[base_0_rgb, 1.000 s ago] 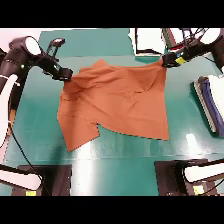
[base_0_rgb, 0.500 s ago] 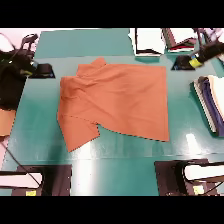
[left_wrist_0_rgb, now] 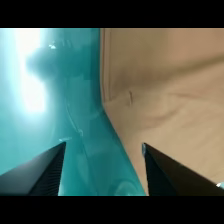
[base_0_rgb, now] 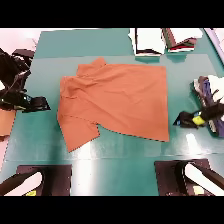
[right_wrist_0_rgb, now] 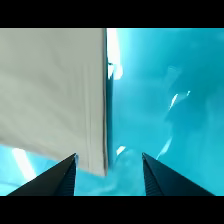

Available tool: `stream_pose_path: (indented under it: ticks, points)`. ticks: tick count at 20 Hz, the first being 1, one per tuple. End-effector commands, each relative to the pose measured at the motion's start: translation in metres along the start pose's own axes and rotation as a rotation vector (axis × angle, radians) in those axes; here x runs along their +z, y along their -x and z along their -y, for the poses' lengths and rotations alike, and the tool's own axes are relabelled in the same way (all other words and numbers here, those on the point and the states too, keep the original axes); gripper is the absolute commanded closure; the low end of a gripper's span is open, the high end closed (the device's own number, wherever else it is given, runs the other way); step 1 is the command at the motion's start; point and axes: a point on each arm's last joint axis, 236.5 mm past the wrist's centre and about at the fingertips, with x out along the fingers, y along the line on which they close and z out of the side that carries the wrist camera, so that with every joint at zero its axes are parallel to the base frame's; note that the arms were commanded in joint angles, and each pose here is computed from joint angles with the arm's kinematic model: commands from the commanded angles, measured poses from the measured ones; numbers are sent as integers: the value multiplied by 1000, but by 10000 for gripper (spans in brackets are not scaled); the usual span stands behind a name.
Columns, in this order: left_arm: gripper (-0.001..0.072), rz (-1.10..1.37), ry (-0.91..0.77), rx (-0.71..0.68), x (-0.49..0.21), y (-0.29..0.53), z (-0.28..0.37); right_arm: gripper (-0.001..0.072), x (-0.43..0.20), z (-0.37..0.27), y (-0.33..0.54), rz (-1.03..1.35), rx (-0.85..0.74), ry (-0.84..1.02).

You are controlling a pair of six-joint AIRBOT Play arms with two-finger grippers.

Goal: Fold the shirts.

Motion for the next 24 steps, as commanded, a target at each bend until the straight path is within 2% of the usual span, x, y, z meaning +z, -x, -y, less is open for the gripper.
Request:
stream_pose_path:
  ticks: [1,5,7,8,9,11,14,18,21,24]
  points:
    - [141,4,17,-20,-9,-5,3,232,-36,-5,-35,-30,59,-52]
    - [141,24,24,-38,-5,-5,7,236,-44,-22,-57,-96,86,-13]
    - [140,25,23,-36,-4,-5,7,287,-46,-27,-69,-133,71,24]
    - [140,30,22,-34,-3,-5,6,394,-45,-29,-73,-145,63,48]
    - [140,40,22,-31,-1,-5,5,548,-45,-34,-73,-154,56,79]
    - [139,80,22,-23,9,-4,3,696,-36,-45,-66,-129,49,141]
    - [139,108,31,-16,21,-14,-1,694,-17,-66,-42,-22,47,221]
    - [139,-33,70,-38,8,-58,-6,695,1,-80,-11,98,52,256]
    - [139,-186,90,-96,-17,-86,2,694,7,-83,-1,119,55,260]
    - [139,-230,112,-136,-24,-93,10,694,11,-85,2,137,58,259]
